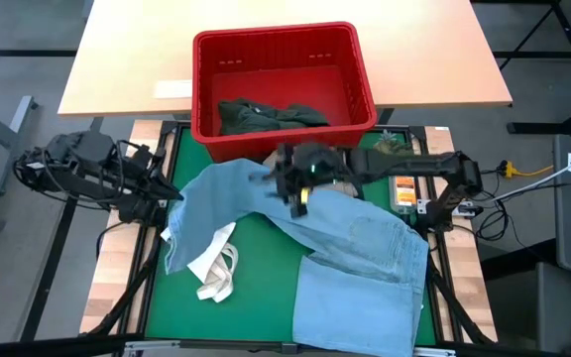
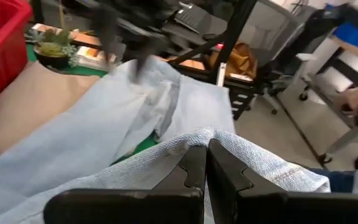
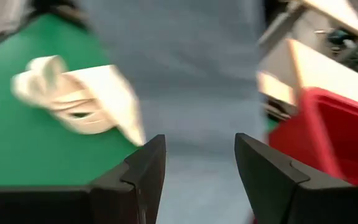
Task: Fold laundry
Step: Fold the blue pants
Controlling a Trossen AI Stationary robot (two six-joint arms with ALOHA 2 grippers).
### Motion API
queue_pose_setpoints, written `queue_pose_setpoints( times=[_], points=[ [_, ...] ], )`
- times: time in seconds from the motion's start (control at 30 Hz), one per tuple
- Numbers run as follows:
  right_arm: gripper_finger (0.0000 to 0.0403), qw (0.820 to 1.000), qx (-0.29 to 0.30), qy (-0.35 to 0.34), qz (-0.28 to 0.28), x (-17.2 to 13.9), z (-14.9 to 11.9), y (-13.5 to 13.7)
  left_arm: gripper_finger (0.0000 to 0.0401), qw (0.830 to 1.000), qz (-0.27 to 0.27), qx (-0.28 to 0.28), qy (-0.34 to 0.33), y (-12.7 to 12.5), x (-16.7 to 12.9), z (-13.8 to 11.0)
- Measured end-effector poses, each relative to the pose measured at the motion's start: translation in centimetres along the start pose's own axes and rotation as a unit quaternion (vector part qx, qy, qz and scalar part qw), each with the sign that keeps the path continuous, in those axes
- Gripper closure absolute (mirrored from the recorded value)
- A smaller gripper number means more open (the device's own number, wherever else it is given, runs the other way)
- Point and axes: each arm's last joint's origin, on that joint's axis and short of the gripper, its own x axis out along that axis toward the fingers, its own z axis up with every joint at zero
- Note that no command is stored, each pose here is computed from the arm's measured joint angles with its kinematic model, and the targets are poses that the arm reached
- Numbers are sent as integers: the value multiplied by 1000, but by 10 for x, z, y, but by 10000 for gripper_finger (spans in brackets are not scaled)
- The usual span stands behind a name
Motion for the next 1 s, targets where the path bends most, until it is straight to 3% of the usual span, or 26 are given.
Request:
queue_pose_setpoints(
  times=[0.17, 0.27, 0.53, 0.73, 1.0],
  points=[
    [210, 999, -19, 32, 20, 7, 12, 49, 401, 1000, 15, 0, 10, 1, 10, 2],
    [210, 998, -22, 54, -3, 16, 17, 75, 401, 1000, 16, 0, 15, 1, 13, 3],
    [210, 990, 3, 135, -42, 60, -2, 134, 401, 1000, 12, 1, 1, 0, 13, 5],
    [210, 978, 44, 183, -92, 84, -21, 152, 401, 1000, 11, 1, -3, 0, 13, 6],
    [210, 957, 82, 260, -103, 97, -47, 161, 401, 1000, 11, 1, -2, 0, 13, 6]
  ],
)
